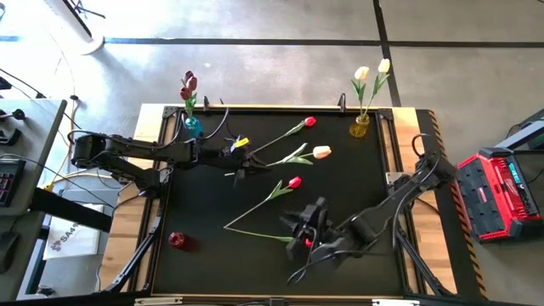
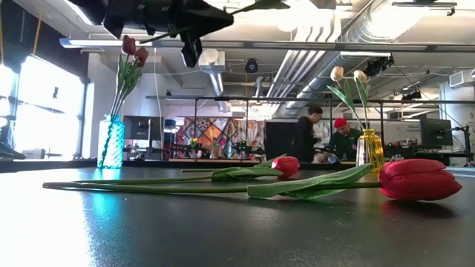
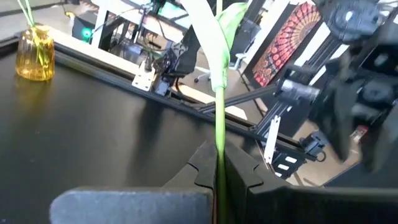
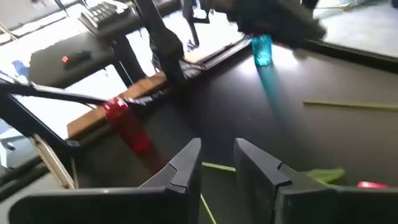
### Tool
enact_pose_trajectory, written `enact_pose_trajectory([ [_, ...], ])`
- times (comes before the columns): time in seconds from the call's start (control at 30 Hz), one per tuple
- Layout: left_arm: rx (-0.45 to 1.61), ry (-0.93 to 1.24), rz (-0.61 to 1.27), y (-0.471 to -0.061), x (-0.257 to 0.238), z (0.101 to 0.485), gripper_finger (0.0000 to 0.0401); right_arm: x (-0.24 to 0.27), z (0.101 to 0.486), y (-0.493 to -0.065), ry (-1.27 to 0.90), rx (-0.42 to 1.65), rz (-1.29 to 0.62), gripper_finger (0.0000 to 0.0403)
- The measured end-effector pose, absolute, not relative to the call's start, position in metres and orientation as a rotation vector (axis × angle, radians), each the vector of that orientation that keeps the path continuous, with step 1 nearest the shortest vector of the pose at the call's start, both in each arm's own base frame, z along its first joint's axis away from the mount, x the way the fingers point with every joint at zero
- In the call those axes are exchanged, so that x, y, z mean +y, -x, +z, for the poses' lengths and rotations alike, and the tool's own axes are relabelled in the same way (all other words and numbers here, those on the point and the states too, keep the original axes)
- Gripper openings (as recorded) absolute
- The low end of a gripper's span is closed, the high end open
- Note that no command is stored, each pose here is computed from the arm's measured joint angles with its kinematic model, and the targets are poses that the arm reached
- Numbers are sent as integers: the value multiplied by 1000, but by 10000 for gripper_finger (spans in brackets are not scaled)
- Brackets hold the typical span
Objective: Sort flowers into vase by color
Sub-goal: Put the yellow flower into the yellow crystal vase
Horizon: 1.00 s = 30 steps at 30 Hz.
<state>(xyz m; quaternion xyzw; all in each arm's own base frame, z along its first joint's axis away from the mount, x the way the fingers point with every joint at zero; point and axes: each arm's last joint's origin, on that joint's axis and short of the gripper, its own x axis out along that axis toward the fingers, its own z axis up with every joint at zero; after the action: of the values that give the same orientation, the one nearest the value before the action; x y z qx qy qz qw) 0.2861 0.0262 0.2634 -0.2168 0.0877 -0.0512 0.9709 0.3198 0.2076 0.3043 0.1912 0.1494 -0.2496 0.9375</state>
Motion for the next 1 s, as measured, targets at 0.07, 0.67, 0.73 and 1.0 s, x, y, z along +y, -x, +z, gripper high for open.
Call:
enact_pose_trajectory([
  [0.07, 166, 436, -105, -286, 26, 265, 0, 209, 291, -321, -376, 342, -548, 83],
  [0.67, 142, 411, -69, -286, 30, 266, 0, 228, 240, -339, -415, 395, -567, 83],
  [0.73, 142, 404, -70, -286, 30, 266, 0, 227, 243, -345, -415, 389, -530, 83],
  [1.0, 151, 406, -105, -286, 29, 266, 0, 207, 276, -390, -467, 246, -209, 81],
])
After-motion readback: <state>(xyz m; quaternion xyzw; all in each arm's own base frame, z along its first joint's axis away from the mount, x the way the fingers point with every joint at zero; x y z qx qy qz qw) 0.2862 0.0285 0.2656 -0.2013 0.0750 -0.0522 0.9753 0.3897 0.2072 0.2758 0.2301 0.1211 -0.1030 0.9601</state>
